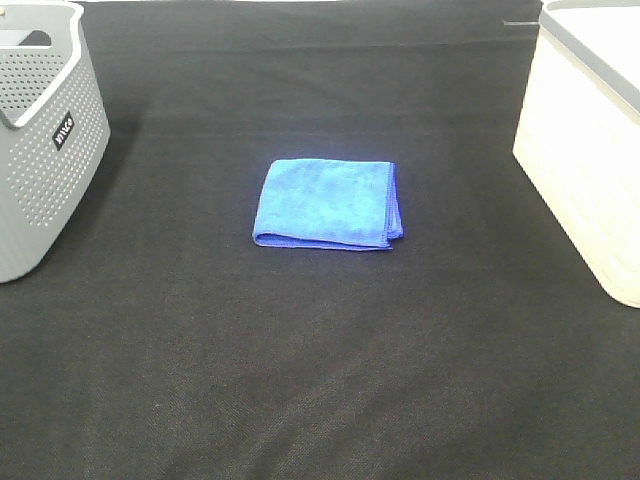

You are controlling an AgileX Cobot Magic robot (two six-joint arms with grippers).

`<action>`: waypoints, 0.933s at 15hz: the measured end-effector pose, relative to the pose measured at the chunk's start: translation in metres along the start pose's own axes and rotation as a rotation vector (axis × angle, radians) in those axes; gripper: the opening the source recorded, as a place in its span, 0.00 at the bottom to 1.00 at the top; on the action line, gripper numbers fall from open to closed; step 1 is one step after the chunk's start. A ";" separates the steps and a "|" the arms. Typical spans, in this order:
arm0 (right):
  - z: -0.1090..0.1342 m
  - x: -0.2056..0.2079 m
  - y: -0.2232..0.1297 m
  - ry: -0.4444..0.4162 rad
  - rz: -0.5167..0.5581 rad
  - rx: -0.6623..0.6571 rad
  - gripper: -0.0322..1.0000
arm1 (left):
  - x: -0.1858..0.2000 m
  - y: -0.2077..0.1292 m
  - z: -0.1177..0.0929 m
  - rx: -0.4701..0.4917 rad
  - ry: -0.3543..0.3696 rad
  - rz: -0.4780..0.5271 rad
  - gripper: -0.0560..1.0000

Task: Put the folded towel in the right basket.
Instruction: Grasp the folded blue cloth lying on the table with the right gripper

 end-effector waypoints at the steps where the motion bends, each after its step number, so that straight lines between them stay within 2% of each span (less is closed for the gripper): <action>1: 0.000 0.000 0.000 0.000 0.000 0.000 0.98 | 0.000 0.000 0.000 0.000 0.000 0.000 0.99; 14: 0.000 0.000 0.000 0.000 0.000 0.000 0.98 | 0.000 0.000 0.000 0.000 0.000 0.000 0.99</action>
Point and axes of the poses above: a point on each arm's last joint axis where the gripper is mounted, x pointing back along that axis away from the gripper, z along the wrist's bending axis when the last joint is at zero, y = z × x, the point moved 6 cm from there along -x, pointing out along that axis toward the gripper, and after that the axes turned 8 degrees about x, right-handed, at the moved point
